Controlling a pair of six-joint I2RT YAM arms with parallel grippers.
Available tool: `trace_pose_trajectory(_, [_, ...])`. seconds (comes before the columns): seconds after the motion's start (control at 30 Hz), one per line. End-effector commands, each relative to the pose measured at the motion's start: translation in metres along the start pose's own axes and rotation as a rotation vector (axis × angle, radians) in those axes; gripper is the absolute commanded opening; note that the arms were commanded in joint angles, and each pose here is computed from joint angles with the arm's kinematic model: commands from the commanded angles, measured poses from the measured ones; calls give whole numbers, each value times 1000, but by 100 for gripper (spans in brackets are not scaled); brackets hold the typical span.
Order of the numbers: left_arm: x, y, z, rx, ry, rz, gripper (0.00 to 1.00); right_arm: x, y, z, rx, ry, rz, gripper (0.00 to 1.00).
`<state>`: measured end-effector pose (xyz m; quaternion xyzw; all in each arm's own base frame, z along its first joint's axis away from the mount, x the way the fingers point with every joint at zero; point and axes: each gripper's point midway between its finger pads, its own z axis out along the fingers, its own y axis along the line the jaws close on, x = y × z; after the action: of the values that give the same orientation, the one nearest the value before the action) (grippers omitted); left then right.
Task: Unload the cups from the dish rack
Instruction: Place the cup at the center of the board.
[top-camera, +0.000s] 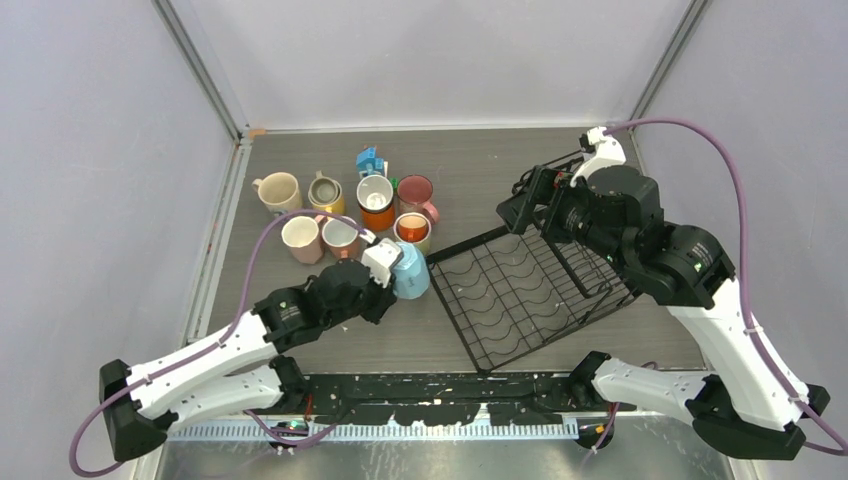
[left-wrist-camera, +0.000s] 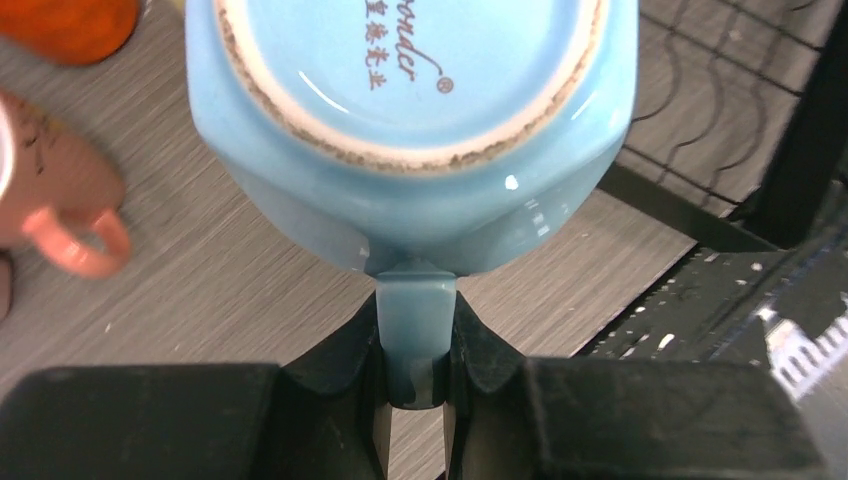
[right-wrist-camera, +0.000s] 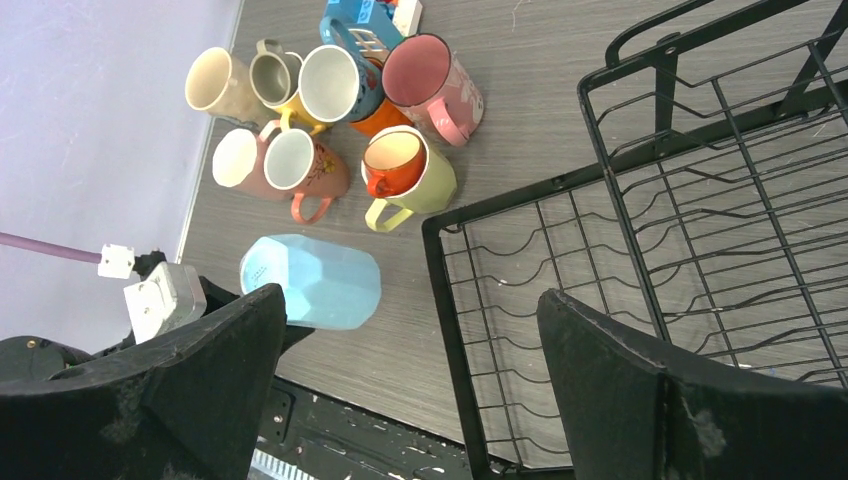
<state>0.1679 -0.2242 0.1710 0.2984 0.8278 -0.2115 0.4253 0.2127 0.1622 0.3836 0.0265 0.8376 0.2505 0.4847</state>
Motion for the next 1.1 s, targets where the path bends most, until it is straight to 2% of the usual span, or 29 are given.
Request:
trace_pose_trajectory(0.0, [-6, 26, -12, -160, -70, -122, 0, -9, 9, 3, -30, -27, 4, 100])
trace_pose_trajectory(0.33, [32, 58, 6, -369, -18, -225, 0, -6, 6, 2, -17, -18, 4, 100])
trace_pose_trajectory(0.6, [43, 75, 41, -467, -57, -235, 0, -5, 3, -1, -6, -14, 2, 100])
trace_pose_trajectory(1.07, [55, 102, 81, -507, -78, -273, 0, -4, -1, -7, 9, -5, -7, 100])
